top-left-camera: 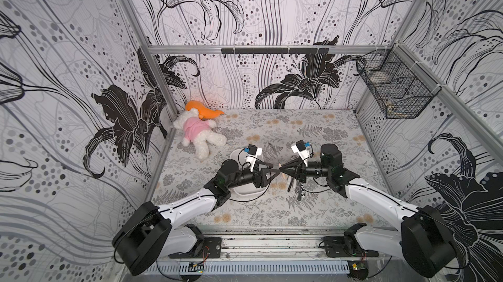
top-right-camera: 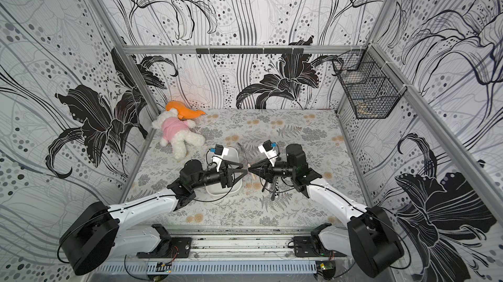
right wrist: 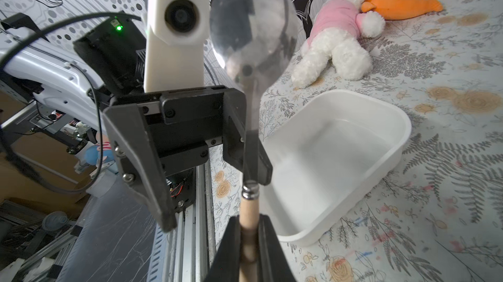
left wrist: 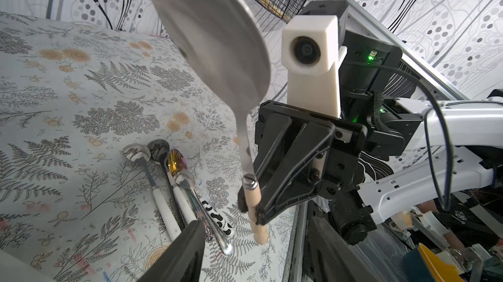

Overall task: Put the spoon into the storage box
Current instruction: Place the spoon in the storage box.

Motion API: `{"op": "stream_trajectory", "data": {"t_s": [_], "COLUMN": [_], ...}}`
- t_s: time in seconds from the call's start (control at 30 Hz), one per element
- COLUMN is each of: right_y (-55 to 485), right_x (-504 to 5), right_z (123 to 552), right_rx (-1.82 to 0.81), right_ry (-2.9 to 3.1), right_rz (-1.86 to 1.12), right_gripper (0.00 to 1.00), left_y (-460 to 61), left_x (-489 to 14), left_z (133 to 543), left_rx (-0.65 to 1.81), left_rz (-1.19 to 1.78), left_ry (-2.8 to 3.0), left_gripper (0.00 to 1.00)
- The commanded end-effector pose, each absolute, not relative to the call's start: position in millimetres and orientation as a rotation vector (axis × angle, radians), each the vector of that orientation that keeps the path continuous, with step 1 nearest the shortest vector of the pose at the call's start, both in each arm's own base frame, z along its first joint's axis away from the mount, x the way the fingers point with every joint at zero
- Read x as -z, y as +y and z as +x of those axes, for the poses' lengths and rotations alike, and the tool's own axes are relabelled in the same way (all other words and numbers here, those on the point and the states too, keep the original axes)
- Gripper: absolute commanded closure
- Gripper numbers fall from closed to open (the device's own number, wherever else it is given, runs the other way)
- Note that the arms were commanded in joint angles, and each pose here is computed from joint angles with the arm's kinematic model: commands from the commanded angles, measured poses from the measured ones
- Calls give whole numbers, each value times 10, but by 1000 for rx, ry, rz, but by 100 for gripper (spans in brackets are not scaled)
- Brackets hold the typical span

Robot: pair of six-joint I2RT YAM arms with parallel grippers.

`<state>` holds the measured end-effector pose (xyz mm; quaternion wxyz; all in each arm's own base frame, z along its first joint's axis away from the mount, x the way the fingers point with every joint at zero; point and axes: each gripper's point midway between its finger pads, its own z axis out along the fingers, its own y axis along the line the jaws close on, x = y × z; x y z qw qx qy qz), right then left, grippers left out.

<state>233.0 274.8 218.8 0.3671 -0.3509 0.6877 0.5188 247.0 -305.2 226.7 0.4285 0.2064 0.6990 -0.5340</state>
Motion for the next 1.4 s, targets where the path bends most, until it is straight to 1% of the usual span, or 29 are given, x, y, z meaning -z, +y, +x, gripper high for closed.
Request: {"op": "stream_trajectory", "data": {"t_s": [0.0, 0.17, 0.43, 0.53, 0.67, 0.73, 0.87, 0.97, 1.13, 1.23, 1.3, 1.33, 1.37], "right_y": [2797, 2813, 2817, 2816, 2816, 2820, 2821, 2823, 2816, 2776, 2712, 2681, 2646], "right_x": [-2261, -2257, -2265, -2253, -2256, -2251, -2234, -2234, -2215, -2150, -2094, -2074, -2055], "right_z": [2269, 2229, 2189, 2185, 2183, 2175, 2178, 2175, 2205, 2341, 2475, 2526, 2569], "right_rx": [-1388, -1429, -1450, -1453, -1455, -1459, -1458, -1459, -1443, -1356, -1267, -1227, -1188], "right_ry": [1725, 1720, 1711, 1717, 1718, 1719, 1724, 1726, 1746, 1821, 1885, 1909, 1924], "right_rz": [-942, -956, -968, -969, -968, -971, -968, -968, -950, -871, -783, -750, -725], "right_gripper": [100, 100, 100, 100, 100, 100, 100, 100, 100, 66, 50, 47, 46], "left_y": [-3122, -3166, -3203, -3192, -3200, -3195, -3207, -3204, -3174, -3128, -3037, -2979, -2889], "left_x": [-2513, -2497, -2524, -2520, -2533, -2541, -2539, -2523, -2536, -2430, -2303, -2242, -2165], "left_z": [2448, 2455, 2412, 2402, 2373, 2363, 2356, 2356, 2420, 2584, 2733, 2795, 2871], "left_rx": [1352, 1386, 1430, 1433, 1462, 1470, 1478, 1477, 1455, 1367, 1264, 1210, 1138], "left_rz": [585, 587, 611, 607, 607, 604, 605, 601, 551, 471, 382, 335, 273], "left_ry": [1618, 1600, 1573, 1567, 1557, 1550, 1553, 1559, 1571, 1662, 1757, 1803, 1857], "left_gripper": [36, 42, 59, 64, 74, 76, 87, 99, 100, 100, 100, 100, 100]}}
